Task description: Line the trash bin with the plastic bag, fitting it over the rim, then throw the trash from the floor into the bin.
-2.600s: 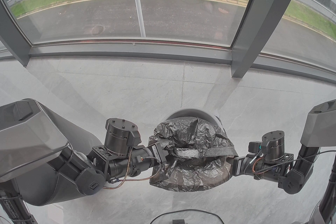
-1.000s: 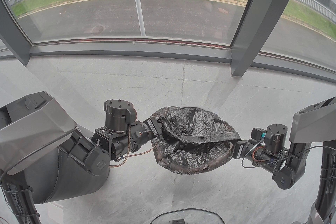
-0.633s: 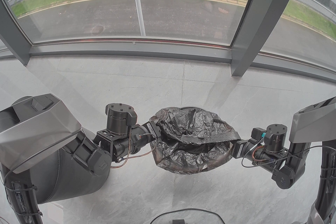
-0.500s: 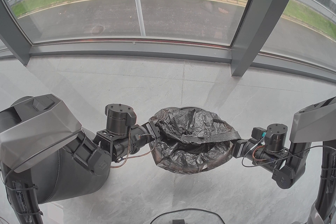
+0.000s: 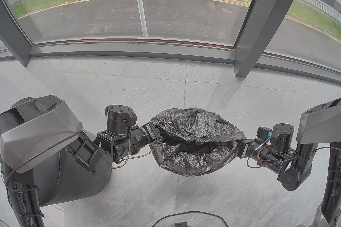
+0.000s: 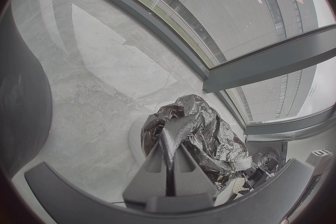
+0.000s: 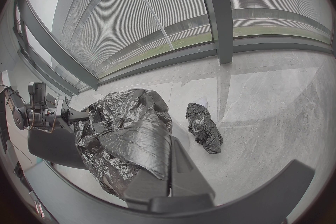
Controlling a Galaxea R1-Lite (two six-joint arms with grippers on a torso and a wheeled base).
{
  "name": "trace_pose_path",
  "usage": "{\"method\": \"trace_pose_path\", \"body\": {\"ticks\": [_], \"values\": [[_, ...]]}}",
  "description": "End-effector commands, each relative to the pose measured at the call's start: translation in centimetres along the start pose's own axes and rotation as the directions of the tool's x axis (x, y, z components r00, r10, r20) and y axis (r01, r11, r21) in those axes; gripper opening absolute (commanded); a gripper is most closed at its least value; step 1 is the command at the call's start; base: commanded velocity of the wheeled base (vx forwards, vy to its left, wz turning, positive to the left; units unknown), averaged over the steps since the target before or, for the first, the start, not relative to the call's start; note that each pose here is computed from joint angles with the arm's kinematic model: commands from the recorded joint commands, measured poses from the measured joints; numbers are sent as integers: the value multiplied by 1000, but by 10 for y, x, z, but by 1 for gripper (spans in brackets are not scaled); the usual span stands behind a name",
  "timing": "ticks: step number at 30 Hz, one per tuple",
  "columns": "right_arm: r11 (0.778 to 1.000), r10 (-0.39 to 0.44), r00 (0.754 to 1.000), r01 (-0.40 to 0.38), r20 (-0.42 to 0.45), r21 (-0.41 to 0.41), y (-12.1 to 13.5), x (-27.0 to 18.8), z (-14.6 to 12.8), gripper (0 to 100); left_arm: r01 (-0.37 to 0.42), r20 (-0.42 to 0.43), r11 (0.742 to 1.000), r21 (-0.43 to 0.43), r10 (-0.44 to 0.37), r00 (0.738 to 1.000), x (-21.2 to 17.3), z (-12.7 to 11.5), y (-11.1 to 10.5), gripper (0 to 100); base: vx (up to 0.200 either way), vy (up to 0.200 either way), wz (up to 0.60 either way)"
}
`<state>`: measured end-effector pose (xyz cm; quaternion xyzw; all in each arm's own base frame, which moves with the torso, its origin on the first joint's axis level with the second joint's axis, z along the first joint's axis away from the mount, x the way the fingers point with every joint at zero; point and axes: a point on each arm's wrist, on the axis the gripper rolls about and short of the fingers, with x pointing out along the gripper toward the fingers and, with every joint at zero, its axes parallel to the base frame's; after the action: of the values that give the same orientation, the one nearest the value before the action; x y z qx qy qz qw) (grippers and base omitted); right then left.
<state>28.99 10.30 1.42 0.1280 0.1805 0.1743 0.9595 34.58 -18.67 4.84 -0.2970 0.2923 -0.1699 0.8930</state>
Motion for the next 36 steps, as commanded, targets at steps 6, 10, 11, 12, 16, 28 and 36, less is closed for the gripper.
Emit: {"method": "trace_pose_path", "body": {"ticks": [6,10,11,12,16,28,36], "values": [[1000,-7,1000,7,24,4,-4,1,3,0,-1,-1,1000,-2,1,1000,0,0,1,0,0,0,0],[1000,-11,999,11,35,4,-5,0,6,0,3,1,1000,0,-3,1000,-1,1,-1,0,0,0,0],[1000,-13,999,12,36,5,-5,0,7,0,4,0,1000,-1,-4,1000,-1,1,-1,0,0,0,0],[1000,-15,999,15,41,6,-6,-1,8,0,5,2,1000,-1,-5,1000,-1,1,-1,0,0,0,0],[1000,-11,998,10,56,7,-6,-5,14,0,7,4,1000,0,-7,1000,-2,1,-2,0,0,0,0],[1000,-11,999,11,37,-5,-5,-8,10,0,10,7,1000,0,-10,1000,-4,3,-3,0,0,0,0],[1000,-8,1000,8,29,-4,-4,-10,9,0,8,5,1000,1,-8,1000,-3,2,-3,0,0,0,0]]}}
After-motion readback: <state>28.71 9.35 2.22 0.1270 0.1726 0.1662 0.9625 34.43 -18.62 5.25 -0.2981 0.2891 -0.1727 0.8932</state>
